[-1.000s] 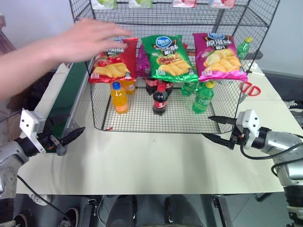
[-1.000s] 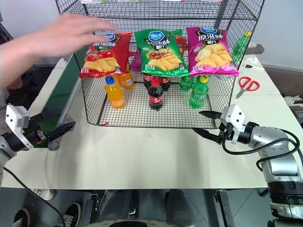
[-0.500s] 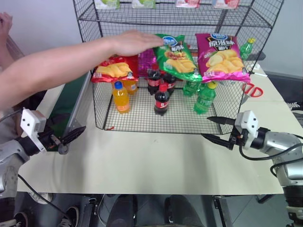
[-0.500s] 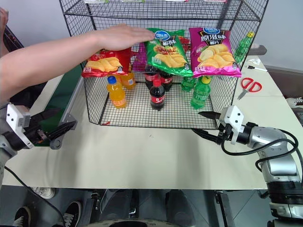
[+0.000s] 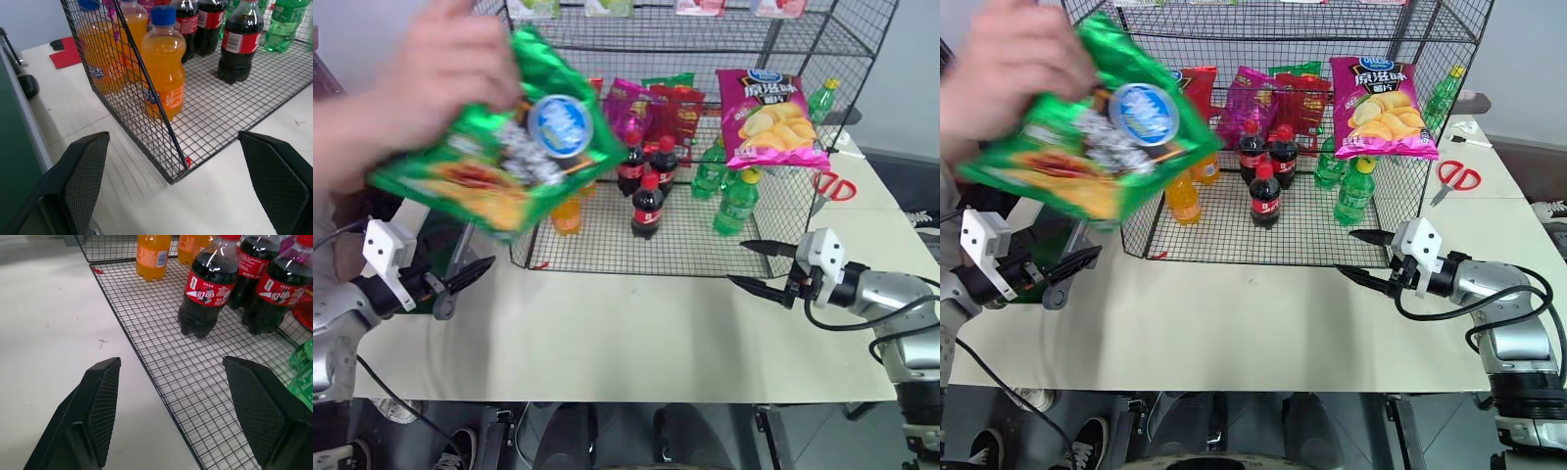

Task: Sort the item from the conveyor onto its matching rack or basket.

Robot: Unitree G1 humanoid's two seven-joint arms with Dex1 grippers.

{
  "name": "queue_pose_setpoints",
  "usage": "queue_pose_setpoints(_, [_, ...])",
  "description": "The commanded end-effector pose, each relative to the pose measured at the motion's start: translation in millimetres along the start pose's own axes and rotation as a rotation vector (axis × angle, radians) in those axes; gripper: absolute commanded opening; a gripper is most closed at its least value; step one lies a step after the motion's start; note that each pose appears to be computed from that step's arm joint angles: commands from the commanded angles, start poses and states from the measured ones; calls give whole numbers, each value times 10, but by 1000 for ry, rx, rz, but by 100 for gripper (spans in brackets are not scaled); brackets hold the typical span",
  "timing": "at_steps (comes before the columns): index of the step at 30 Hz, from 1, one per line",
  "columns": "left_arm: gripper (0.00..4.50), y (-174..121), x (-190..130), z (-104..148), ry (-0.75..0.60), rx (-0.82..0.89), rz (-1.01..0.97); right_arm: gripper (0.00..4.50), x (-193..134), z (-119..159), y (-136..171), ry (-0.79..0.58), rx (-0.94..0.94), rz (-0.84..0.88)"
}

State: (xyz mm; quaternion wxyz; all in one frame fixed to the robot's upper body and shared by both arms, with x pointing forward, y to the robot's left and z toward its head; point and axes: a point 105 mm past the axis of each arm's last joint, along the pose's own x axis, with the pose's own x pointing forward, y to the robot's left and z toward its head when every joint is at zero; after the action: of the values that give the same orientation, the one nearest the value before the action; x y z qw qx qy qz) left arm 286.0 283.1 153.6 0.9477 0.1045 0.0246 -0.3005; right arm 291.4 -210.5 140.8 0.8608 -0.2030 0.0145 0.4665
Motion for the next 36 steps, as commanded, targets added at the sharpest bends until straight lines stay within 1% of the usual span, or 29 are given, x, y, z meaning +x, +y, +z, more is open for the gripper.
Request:
queue_pose_setpoints(1, [450,24,21,138,-49,38,4,346,18,85,-40,-35,-35,-12])
queue_pose_setpoints(5, [450,5,56,185,-65,24,-12,346,45,99,-74,-43,-36,-16])
queue_pose_setpoints(9, [450,-52,93,216,-53,61,-26,346,85,121,-79,-48,-44,-7])
queue_pose_setpoints(12, [450,-91,90,223,-65,56,-46,346,96,128,-73,-49,-48,0])
queue_pose_setpoints(20, [450,-26,-1,177,-58,46,-61,346,145,144,-49,-56,-59,9])
queue_pose_setpoints(23, [450,-14,3,115,-22,52,-60,346,153,129,-39,-52,-69,14])
queue_pose_setpoints(27, [450,3,-16,66,-12,26,-49,346,156,132,-38,-55,-68,16])
queue_pose_setpoints(29, [450,-31,-39,77,-30,31,-73,346,162,137,-43,-56,-70,17])
queue_pose_setpoints(32, [450,6,-39,78,-46,49,-43,346,170,150,-56,-61,-68,17])
queue_pose_setpoints(36, [450,-27,-44,78,-61,40,-48,346,177,141,-57,-59,-66,21])
